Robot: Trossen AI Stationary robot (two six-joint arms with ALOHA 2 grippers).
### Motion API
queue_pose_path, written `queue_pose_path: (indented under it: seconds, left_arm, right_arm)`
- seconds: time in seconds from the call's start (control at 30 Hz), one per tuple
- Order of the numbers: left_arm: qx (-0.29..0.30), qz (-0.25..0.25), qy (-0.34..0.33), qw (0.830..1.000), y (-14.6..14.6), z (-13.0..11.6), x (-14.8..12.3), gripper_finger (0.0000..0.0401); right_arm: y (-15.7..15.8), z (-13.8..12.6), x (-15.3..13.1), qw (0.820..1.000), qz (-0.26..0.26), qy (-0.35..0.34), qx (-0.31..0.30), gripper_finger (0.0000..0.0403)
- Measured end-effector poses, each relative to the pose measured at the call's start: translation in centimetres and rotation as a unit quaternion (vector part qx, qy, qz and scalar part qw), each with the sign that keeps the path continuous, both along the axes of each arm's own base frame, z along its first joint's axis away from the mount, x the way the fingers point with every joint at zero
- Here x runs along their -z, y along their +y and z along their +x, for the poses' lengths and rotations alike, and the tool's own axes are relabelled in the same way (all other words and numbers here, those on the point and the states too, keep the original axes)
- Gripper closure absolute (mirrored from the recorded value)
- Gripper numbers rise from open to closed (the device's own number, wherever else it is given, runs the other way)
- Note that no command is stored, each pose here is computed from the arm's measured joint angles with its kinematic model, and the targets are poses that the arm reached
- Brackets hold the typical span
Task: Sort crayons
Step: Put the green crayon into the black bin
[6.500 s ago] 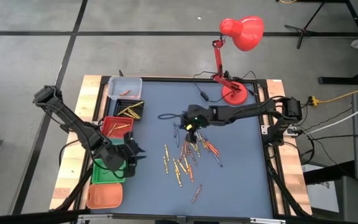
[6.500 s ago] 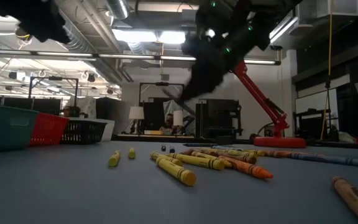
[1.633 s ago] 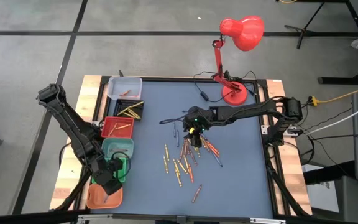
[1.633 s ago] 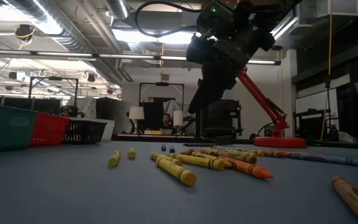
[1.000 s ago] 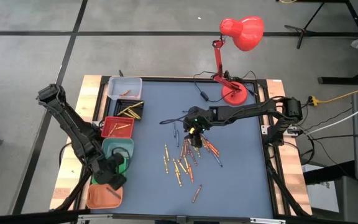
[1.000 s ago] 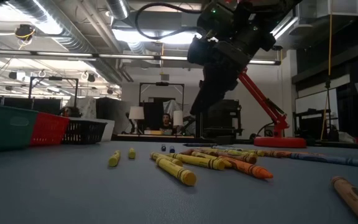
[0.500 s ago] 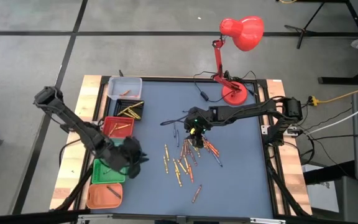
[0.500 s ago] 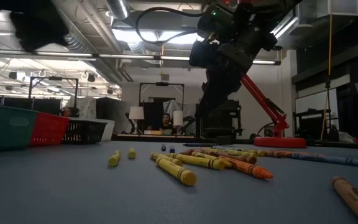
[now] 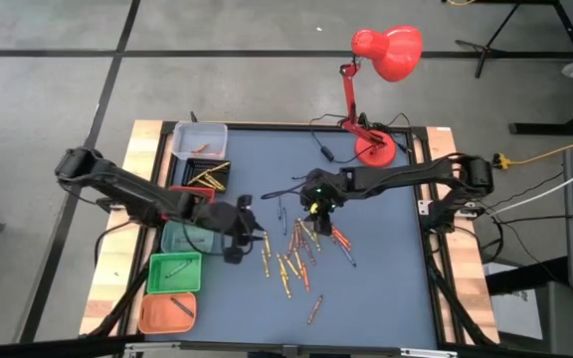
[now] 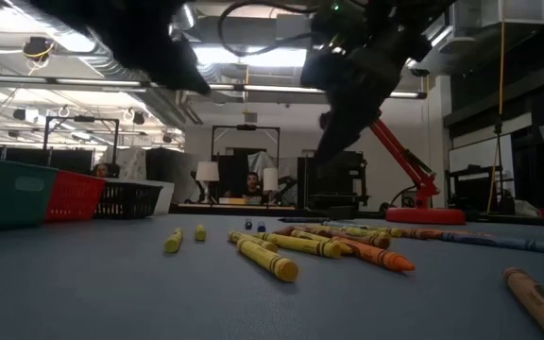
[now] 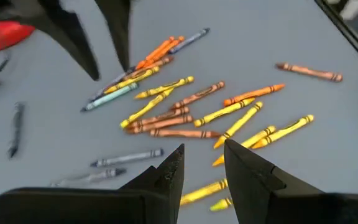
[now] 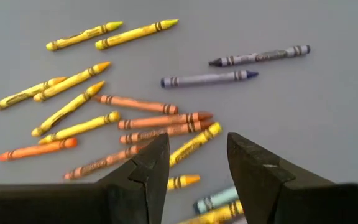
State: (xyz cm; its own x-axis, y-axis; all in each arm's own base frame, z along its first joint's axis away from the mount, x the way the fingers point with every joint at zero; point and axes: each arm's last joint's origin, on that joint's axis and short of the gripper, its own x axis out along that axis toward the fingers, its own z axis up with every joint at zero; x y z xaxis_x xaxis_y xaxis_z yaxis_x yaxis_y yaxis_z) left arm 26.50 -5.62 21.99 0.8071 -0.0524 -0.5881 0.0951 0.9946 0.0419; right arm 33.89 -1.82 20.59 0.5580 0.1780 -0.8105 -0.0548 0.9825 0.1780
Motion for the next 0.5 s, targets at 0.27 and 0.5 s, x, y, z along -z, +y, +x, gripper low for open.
queue_pose_path:
  seconds: [0.27,0.5]
  left_arm:
    - [0.062,0.022,0.040,0.997,2.0,2.4,3.6,0.0303]
    - [0.091,0.033,0.092,0.991,3.5,3.3,6.6,0.0303]
  right_arm:
    - [0.1,-2.2,-2.3,1.000,0.000,0.021,0.001,0.0244]
    - [0.2,-2.9,-2.6,0.999,0.000,0.039,0.002,0.0244]
